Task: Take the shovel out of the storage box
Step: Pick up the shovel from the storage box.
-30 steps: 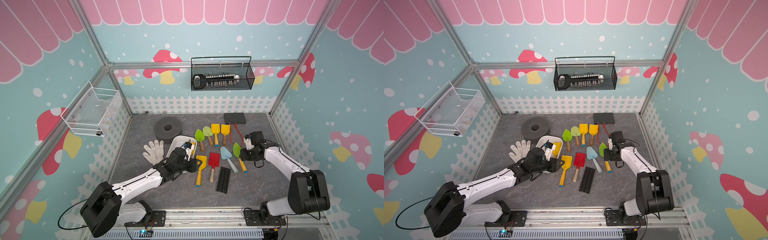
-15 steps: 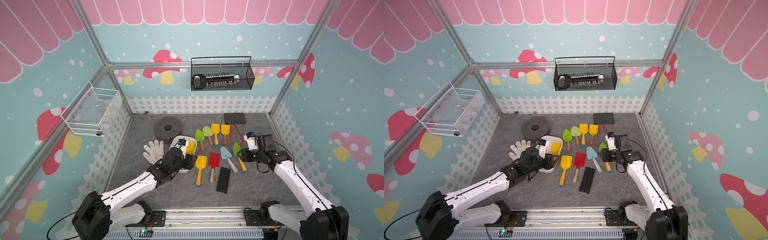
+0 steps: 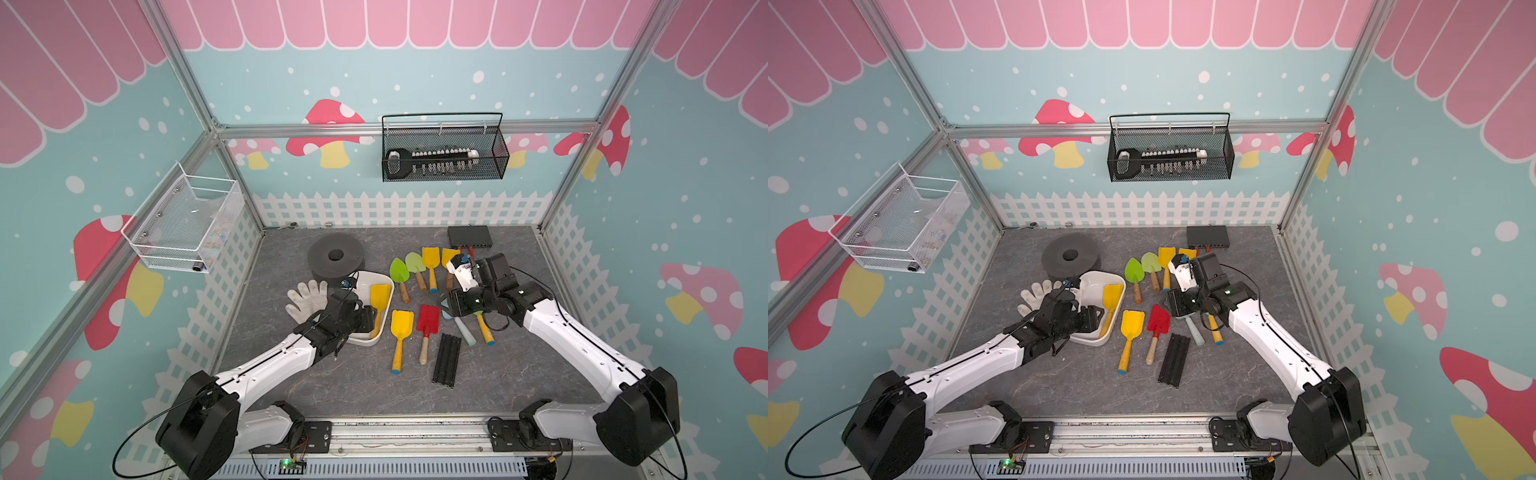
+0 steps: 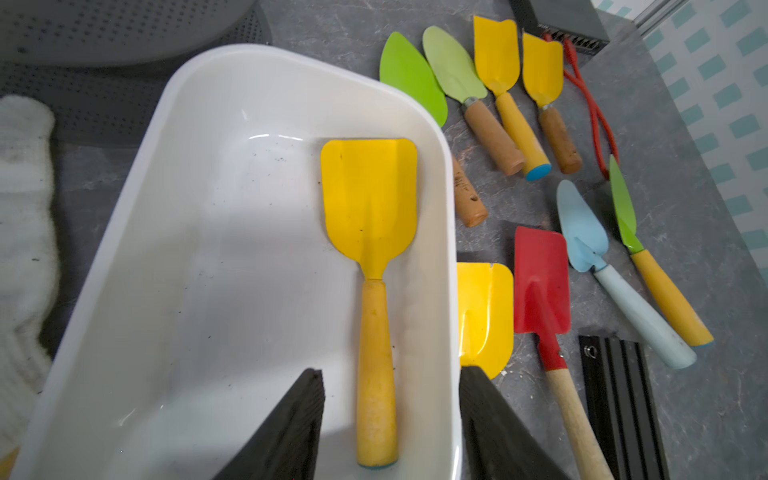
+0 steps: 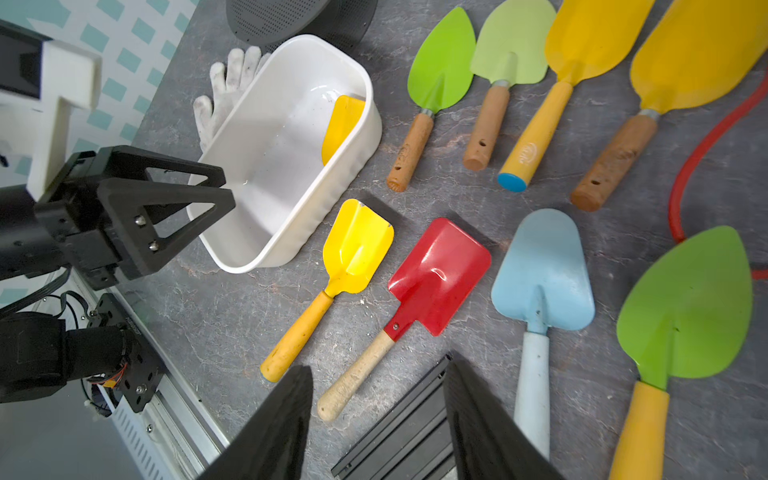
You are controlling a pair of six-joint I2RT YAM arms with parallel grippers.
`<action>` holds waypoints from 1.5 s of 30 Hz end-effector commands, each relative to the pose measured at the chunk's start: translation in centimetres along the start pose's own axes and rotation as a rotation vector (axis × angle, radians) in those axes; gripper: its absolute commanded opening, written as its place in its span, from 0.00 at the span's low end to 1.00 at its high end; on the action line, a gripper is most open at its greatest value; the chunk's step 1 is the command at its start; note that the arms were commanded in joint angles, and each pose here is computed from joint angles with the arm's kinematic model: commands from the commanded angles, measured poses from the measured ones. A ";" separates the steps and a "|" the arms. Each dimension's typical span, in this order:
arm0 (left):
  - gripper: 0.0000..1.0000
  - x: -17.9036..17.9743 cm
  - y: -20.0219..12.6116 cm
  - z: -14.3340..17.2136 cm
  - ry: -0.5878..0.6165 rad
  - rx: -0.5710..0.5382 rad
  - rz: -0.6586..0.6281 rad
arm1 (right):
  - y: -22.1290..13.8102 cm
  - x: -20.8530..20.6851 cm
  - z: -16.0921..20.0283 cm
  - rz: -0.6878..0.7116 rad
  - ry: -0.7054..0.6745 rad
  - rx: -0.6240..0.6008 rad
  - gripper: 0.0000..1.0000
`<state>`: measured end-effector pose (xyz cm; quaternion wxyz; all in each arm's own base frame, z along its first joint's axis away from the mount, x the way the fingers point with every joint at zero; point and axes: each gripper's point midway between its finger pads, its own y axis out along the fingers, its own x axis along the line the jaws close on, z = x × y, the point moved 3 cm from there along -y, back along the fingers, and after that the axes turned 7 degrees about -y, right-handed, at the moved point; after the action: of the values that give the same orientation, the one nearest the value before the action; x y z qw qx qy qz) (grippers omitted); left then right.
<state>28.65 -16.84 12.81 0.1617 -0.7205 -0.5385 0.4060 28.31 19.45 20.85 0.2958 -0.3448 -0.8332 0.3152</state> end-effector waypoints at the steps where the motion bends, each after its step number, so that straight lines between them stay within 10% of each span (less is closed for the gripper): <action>1: 0.56 0.0 0.8 -0.1 -0.031 0.048 0.006 | 1.1 0.7 -0.6 -0.020 -0.042 0.010 0.58; 33: 0.46 3.1 8.5 2.6 0.000 0.288 -0.199 | 2.1 1.6 1.0 -0.082 -0.112 0.001 0.58; 45: 0.23 3.8 8.6 2.7 0.004 0.289 -0.249 | 1.7 1.9 1.0 -0.089 -0.130 -0.019 0.58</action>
<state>33.20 -17.91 4.92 0.2848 -0.6397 -0.5515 0.4534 27.66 21.34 19.46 0.2595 -0.2997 -0.8613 0.3177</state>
